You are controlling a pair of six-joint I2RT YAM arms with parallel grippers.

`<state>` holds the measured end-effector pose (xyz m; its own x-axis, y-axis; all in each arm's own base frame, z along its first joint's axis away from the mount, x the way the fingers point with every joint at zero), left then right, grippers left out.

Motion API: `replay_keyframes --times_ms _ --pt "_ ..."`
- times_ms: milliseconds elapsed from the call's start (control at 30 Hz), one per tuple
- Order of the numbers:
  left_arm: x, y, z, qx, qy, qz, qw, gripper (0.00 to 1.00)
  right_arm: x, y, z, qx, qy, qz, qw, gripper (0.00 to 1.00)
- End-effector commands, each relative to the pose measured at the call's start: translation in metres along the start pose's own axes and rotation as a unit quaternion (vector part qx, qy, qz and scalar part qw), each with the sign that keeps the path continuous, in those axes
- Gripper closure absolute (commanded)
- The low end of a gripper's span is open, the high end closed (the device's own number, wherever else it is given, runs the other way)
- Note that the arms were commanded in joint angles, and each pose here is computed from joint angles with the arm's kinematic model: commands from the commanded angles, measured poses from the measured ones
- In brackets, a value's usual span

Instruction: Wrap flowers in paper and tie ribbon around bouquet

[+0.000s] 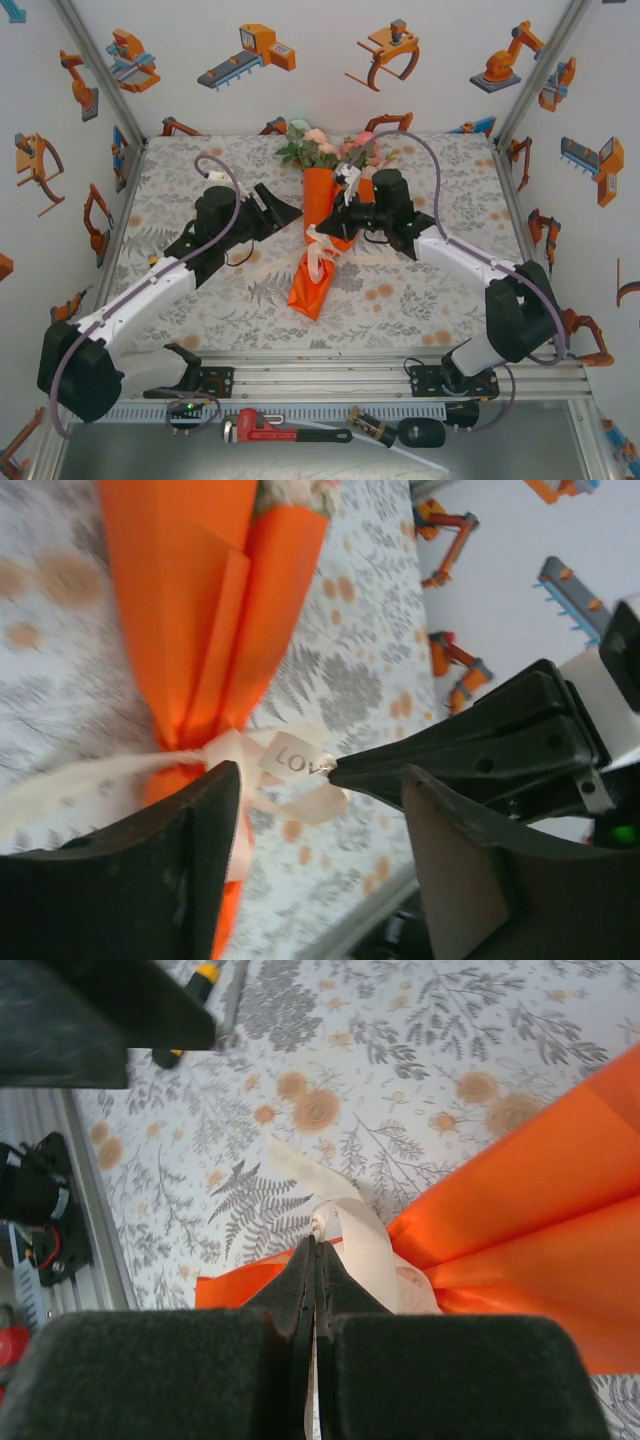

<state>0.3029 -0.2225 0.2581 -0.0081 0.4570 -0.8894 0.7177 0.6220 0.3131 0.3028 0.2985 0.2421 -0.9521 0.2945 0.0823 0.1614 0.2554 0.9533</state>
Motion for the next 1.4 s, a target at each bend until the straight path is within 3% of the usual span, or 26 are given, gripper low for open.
replay_keyframes --times_ms 0,133,300,467,567,667,700,767,833,967,1100,1267,1367 --pt "-0.01 -0.009 0.007 0.048 -0.005 -0.136 0.99 0.46 0.015 0.033 -0.009 -0.059 0.018 -0.089 0.994 1.0" --pt "0.004 -0.013 0.015 0.052 0.02 -0.192 0.98 0.47 0.015 0.034 -0.005 -0.062 0.022 -0.101 0.993 1.0" --pt "0.014 -0.013 0.017 0.042 0.035 -0.212 0.976 0.43 0.019 0.035 0.0 -0.064 0.033 -0.109 0.991 1.0" --pt "0.022 -0.02 0.027 0.058 0.046 -0.231 0.97 0.51 0.022 0.035 0.003 -0.067 0.038 -0.116 0.99 1.0" --pt "0.028 -0.021 0.032 0.05 0.049 -0.244 0.967 0.63 0.025 0.034 0.005 -0.066 0.045 -0.117 0.99 1.0" --pt "0.028 -0.018 0.033 0.044 0.045 -0.243 0.968 0.82 0.026 0.032 0.006 -0.062 0.044 -0.116 0.99 1.0" --pt "0.027 -0.017 0.033 0.04 0.045 -0.241 0.969 0.89 0.026 0.03 0.007 -0.058 0.041 -0.112 0.991 0.97" --pt "0.03 -0.015 0.033 0.03 0.049 -0.237 0.97 1.0 0.021 0.027 0.008 -0.049 0.018 -0.094 0.994 0.79" --pt "0.031 -0.011 0.033 0.019 0.051 -0.226 0.973 1.0 0.012 0.024 0.005 -0.039 -0.032 -0.064 0.997 0.59" --pt "0.037 -0.008 0.036 0.005 0.065 -0.21 0.976 1.0 0.002 0.018 -0.015 -0.015 -0.133 0.017 0.991 0.56" --pt "0.041 -0.007 0.039 0.001 0.072 -0.196 0.978 1.0 0.019 -0.01 -0.034 0.002 -0.198 0.119 0.973 0.64" --pt "0.023 -0.009 0.045 0.025 0.042 -0.169 0.984 1.0 0.045 -0.03 -0.035 0.0 -0.191 0.121 0.974 0.69" --pt "0.023 -0.014 0.042 0.031 0.062 -0.13 0.989 0.84 0.04 -0.027 -0.03 0.01 -0.2 0.088 0.976 0.79"
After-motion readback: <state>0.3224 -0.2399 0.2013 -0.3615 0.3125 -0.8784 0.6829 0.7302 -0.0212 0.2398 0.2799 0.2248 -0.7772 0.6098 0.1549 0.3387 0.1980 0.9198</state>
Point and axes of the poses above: each hand's point on the last joint's axis, 136 mm out from that joint toward the fingers, its own z axis out along the fingers, its own x axis along the line the jaws close on, y = z × x, the point moved 3 cm from there along -z, back along the fingers, and after that the axes turned 13 degrees about -z, right-handed, at the moved point
